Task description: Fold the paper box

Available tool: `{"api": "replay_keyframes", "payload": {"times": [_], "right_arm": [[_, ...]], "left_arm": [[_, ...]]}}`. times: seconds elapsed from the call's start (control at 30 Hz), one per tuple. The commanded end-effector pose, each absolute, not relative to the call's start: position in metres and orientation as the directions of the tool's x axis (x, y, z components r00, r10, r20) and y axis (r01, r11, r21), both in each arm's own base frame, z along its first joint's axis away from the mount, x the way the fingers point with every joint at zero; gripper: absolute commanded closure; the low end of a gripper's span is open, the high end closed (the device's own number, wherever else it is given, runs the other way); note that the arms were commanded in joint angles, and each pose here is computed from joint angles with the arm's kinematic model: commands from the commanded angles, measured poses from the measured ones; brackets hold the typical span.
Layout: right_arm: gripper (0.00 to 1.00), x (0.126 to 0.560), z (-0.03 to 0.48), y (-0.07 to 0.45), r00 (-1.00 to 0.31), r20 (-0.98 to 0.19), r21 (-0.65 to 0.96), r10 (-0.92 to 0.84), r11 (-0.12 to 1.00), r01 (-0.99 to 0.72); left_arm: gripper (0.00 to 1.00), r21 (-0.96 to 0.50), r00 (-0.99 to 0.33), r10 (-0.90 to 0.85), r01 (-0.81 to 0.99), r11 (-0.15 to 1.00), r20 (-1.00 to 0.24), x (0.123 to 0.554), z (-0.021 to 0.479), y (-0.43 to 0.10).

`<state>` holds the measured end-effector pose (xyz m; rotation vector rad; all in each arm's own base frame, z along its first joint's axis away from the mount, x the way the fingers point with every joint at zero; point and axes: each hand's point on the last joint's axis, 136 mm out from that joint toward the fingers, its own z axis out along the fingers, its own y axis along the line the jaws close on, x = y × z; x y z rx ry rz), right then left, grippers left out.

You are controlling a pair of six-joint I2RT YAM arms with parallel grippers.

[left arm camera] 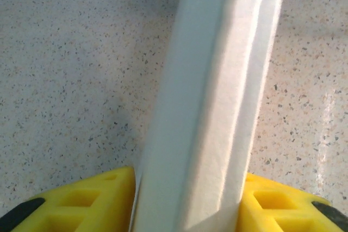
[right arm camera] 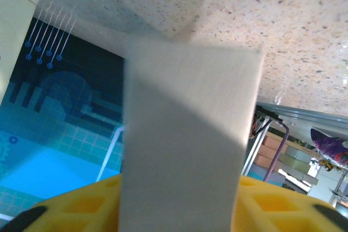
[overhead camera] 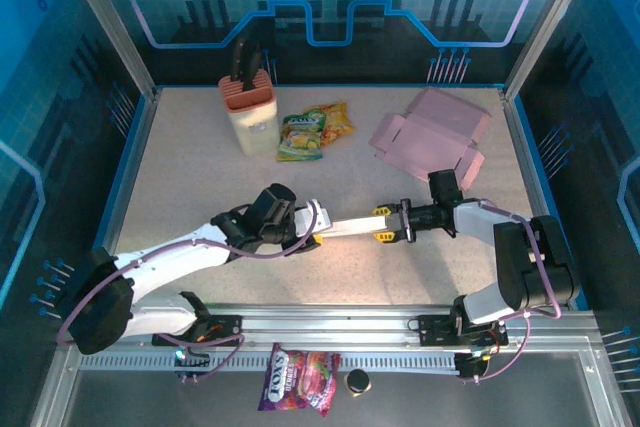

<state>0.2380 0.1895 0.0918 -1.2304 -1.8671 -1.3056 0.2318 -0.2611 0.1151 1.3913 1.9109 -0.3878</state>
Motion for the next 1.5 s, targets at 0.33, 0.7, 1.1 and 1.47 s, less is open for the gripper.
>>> {"api": "replay_keyframes", "payload": {"times": [0.33, 0.7, 1.1, 1.47], "right_arm": [[0.44, 0.261, 0.159, 0.099, -0.743, 0.214, 0.588, 0.634, 0.524, 0.617], [0.5, 0.245, 0.196, 0.121, -0.895, -0.444, 0.376, 0.045, 0.916, -0.141], [0.43, 0.24, 0.169, 0.168, -0.841, -0.363, 0.195, -0.4, 0.85, -0.489], [0.55, 0.24, 0.158, 0.185, -0.822, -0.306, 0.246, -0.48, 0.795, -0.555]], "left_arm": [[0.63, -0.001, -0.29, 0.689, 0.922, 0.386, -0.664, 0.206, 0.138, -0.256], [0.63, -0.055, -0.337, 0.683, 0.915, 0.399, -0.649, 0.203, 0.137, -0.25], [0.64, -0.061, -0.31, 0.691, 0.931, 0.361, -0.652, 0.202, 0.136, -0.249], [0.63, -0.032, -0.288, 0.709, 0.936, 0.351, -0.644, 0.205, 0.134, -0.248]]}}
